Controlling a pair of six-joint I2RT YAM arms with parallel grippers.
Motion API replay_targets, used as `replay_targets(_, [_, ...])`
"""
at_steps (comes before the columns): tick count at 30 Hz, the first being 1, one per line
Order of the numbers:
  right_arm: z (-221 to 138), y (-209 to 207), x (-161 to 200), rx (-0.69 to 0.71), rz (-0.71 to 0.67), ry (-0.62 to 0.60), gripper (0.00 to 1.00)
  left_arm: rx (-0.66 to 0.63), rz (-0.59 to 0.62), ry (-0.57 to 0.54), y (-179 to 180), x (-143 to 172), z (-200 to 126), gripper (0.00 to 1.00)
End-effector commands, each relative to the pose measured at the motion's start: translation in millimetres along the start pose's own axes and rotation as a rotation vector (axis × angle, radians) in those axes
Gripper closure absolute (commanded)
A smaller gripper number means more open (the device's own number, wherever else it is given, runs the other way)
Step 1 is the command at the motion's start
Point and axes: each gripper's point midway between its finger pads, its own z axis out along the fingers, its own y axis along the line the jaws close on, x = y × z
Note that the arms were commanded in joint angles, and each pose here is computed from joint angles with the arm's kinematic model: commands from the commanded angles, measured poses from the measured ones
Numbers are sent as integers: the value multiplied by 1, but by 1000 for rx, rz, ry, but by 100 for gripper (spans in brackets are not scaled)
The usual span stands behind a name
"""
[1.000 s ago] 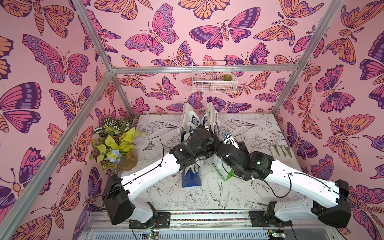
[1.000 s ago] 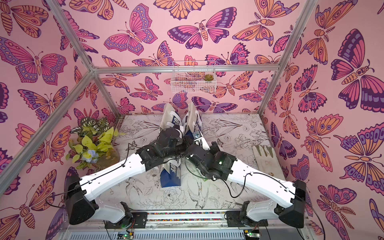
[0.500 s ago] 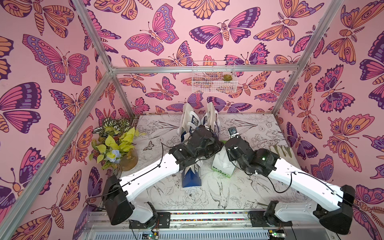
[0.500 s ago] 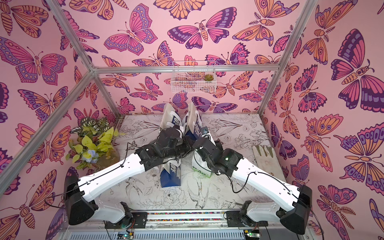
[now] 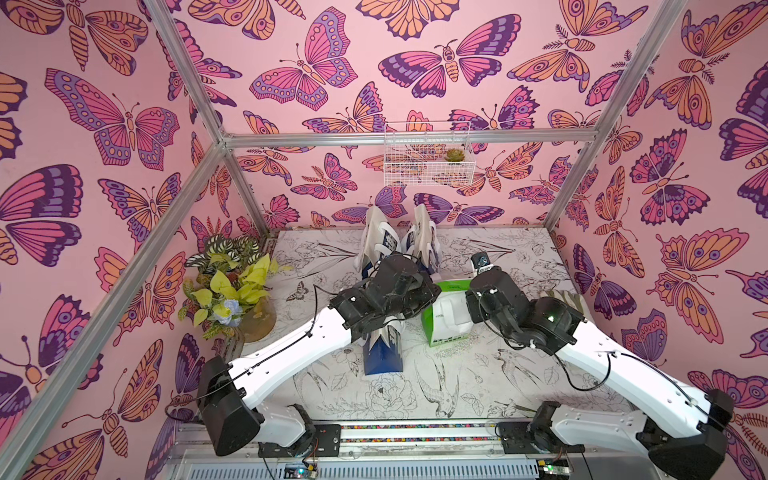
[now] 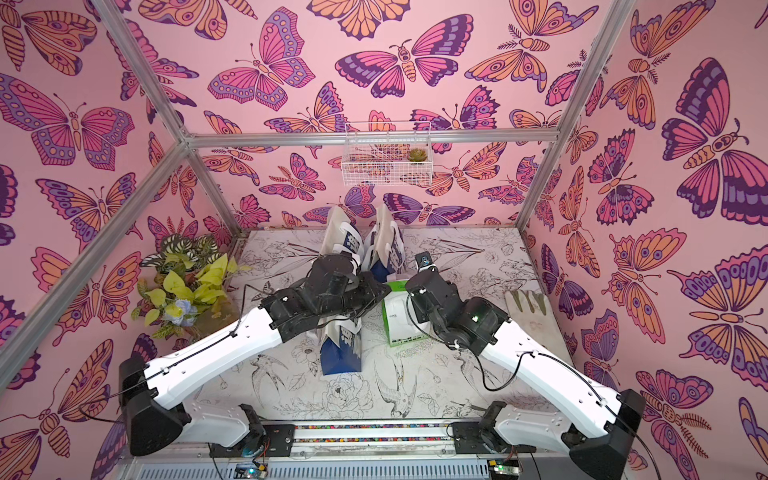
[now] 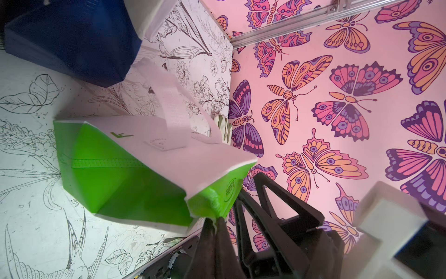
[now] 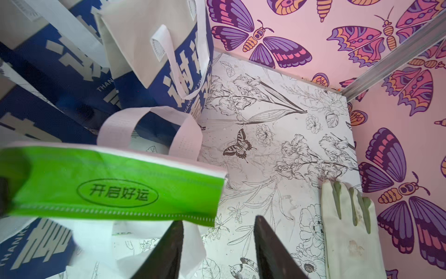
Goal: Open the takeout bag
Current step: Open the takeout bag at the center of the board.
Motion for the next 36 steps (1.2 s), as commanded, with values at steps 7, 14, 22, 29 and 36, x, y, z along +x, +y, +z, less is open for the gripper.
replay_targets(7, [-15, 40, -11, -189, -175, -14, 24, 81, -49, 68, -23, 4, -1, 100])
replay_targets(14, [-16, 17, -16, -20, -233, -43, 20, 144, -82, 106, -39, 9, -3, 100])
replay_targets(22, [-9, 2, -28, 102, -269, -29, 56, 119, -94, 105, -29, 7, -3, 100])
replay_targets(29, [-15, -4, -16, 71, -288, 9, 100, 78, -94, 104, -20, 1, -1, 100])
replay_targets(36, [-27, 19, -3, -131, -234, 81, 100, 92, -47, 207, -33, 21, 5, 57])
